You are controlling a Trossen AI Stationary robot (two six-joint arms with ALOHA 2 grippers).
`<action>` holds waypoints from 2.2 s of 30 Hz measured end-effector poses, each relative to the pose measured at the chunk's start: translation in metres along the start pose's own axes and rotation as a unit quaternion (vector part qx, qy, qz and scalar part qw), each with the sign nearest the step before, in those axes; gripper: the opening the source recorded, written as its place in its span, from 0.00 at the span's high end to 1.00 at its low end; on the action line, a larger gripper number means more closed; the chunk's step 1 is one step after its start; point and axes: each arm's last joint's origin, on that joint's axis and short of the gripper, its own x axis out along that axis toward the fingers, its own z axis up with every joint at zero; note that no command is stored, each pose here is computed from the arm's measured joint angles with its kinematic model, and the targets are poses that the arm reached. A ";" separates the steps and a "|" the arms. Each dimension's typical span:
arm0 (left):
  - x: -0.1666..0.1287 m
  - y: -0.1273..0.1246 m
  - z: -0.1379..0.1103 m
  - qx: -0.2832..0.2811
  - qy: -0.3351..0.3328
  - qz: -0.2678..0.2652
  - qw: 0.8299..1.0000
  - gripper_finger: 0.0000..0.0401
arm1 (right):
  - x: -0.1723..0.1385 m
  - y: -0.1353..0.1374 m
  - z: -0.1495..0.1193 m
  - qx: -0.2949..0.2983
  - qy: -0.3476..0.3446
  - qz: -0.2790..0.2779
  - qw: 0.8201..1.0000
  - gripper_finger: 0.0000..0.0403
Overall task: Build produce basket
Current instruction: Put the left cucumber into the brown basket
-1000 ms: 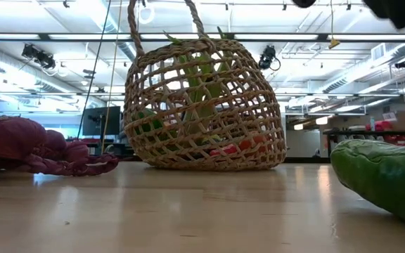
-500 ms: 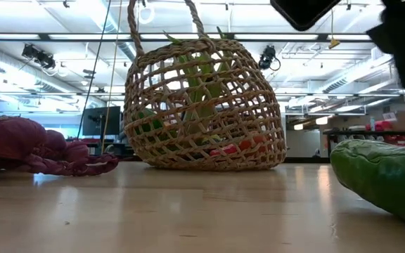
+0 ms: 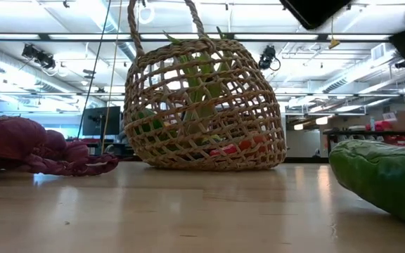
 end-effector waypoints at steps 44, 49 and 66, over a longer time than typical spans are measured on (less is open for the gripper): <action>0.019 0.001 -0.008 0.006 0.008 0.022 1.000 0.19 | 0.031 -0.023 0.001 0.049 0.051 -0.105 0.992 0.34; 0.019 0.001 -0.008 0.006 0.008 0.022 1.000 0.19 | 0.031 -0.024 0.001 0.049 0.050 -0.110 0.992 0.40; 0.019 0.001 -0.007 0.007 0.007 0.021 1.000 0.19 | 0.025 -0.020 0.001 0.004 0.077 -0.100 0.992 0.60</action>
